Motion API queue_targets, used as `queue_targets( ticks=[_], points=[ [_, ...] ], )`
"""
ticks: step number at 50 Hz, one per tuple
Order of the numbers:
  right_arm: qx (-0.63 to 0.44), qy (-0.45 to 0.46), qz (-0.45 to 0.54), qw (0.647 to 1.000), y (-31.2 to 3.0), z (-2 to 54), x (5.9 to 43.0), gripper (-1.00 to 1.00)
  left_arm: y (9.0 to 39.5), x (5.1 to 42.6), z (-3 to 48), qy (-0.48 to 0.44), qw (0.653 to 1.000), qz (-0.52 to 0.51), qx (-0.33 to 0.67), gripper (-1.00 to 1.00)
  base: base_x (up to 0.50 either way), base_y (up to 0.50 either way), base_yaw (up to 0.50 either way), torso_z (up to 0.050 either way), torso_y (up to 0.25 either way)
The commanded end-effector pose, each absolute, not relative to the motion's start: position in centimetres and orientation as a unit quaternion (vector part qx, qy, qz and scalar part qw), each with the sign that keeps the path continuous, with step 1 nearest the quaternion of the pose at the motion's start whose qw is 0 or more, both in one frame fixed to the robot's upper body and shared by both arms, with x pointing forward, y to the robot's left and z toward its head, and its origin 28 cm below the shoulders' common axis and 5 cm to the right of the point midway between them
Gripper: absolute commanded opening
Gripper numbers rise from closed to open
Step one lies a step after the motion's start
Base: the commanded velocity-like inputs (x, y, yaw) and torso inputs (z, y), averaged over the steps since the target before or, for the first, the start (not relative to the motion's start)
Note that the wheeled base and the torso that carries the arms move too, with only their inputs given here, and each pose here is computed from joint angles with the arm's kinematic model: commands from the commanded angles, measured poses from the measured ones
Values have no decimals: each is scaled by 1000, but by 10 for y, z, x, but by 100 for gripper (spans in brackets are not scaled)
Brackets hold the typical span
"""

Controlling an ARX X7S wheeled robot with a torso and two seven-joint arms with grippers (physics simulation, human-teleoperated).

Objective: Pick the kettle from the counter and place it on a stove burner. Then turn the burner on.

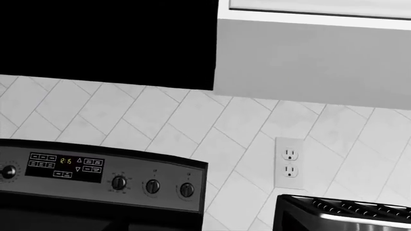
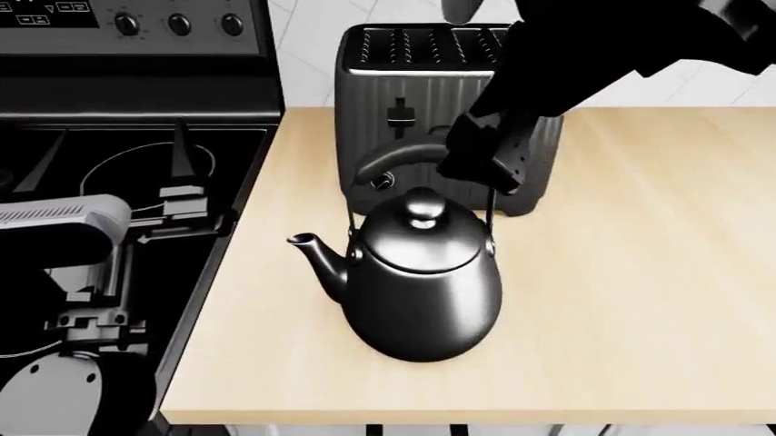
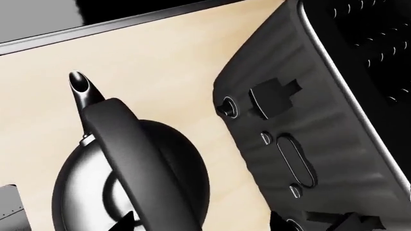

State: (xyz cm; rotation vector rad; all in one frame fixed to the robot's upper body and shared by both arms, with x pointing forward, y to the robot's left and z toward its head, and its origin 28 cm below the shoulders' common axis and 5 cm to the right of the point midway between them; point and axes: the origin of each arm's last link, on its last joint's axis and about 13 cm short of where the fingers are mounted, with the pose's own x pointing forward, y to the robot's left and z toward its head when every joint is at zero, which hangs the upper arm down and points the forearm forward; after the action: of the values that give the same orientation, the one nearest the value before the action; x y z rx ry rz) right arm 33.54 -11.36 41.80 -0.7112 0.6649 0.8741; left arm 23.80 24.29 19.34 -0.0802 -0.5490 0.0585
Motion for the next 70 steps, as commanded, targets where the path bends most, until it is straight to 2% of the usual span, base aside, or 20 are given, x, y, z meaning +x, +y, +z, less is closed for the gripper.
queue_targets(
  ticks=[1, 5, 6, 19, 33, 41, 60, 70],
  points=[
    [-331, 315, 426, 781, -107, 406, 340, 100, 243, 237, 193, -271, 961, 30, -42, 100, 0, 0, 0, 0, 0],
    [-351, 312, 432, 770, -106, 398, 340, 100, 244, 237, 192, -270, 961, 31, -42, 100, 0, 0, 0, 0, 0],
    [-356, 312, 431, 768, -106, 397, 340, -100, 244, 237, 192, -270, 962, 31, -42, 100, 0, 0, 0, 0, 0],
    [-367, 310, 425, 767, -106, 395, 339, -100, 244, 237, 191, -269, 962, 33, -43, 100, 0, 0, 0, 0, 0],
    [-386, 184, 408, 807, -103, 423, 325, -100, 244, 236, 192, -271, 961, 36, -45, 100, 0, 0, 0, 0, 0],
    [-393, 145, 404, 814, -102, 435, 316, -100, 245, 237, 192, -272, 961, 37, -47, 100, 0, 0, 0, 0, 1],
    [-376, 124, 406, 824, -103, 438, 313, -100, 246, 235, 196, -277, 959, 44, -46, 100, 0, 0, 0, 0, 1],
    [-390, 108, 403, 821, -102, 437, 314, -100, 248, 235, 197, -279, 958, 49, -47, 100, 105, 482, 0, 2, 2]
  ],
)
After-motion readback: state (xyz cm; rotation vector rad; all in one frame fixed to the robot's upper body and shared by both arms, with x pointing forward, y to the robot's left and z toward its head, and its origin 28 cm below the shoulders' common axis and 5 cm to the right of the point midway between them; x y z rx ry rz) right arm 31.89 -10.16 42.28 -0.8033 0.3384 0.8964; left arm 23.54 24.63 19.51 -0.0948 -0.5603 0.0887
